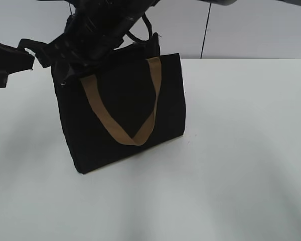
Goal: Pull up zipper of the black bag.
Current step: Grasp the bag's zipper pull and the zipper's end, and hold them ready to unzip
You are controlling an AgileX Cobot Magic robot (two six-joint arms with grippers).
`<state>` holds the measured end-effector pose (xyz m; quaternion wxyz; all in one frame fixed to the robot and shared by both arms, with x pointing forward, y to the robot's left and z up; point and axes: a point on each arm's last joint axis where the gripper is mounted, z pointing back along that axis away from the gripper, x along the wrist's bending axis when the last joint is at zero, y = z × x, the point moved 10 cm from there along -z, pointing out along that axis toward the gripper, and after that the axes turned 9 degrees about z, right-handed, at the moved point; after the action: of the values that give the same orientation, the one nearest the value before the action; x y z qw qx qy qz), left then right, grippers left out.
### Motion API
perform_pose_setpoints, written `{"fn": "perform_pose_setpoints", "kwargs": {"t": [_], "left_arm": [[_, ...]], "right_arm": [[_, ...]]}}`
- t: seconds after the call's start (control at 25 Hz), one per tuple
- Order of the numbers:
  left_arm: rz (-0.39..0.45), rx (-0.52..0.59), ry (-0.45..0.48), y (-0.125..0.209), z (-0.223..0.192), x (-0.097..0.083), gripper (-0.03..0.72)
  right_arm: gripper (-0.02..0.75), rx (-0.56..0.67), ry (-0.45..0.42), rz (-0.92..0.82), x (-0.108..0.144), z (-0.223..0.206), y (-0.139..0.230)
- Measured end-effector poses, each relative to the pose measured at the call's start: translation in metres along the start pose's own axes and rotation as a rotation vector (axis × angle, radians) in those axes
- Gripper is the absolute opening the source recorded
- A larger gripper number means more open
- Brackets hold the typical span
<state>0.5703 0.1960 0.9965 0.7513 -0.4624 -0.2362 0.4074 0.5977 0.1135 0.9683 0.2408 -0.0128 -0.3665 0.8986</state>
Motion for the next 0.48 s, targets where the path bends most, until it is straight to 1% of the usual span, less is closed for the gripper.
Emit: {"fn": "perform_pose_setpoints", "kwargs": {"t": [0.16,0.4,0.48], "left_arm": [[-0.001,0.0,0.0,0.0001,0.0,-0.0001,0.067],[-0.001,0.0,0.004,0.0,0.0,-0.0007,0.067],[-0.001,0.0,0.005,0.0,0.0,-0.0009,0.067]], "right_arm": [[0.111,0.017,-0.01,-0.006,0.0017,-0.0004,0.0033],[0.226,0.026,-0.032,-0.031,0.006,-0.0002,0.0051],[0.241,0.037,-0.044,-0.017,0.0083,-0.0001,0.0071]]}}
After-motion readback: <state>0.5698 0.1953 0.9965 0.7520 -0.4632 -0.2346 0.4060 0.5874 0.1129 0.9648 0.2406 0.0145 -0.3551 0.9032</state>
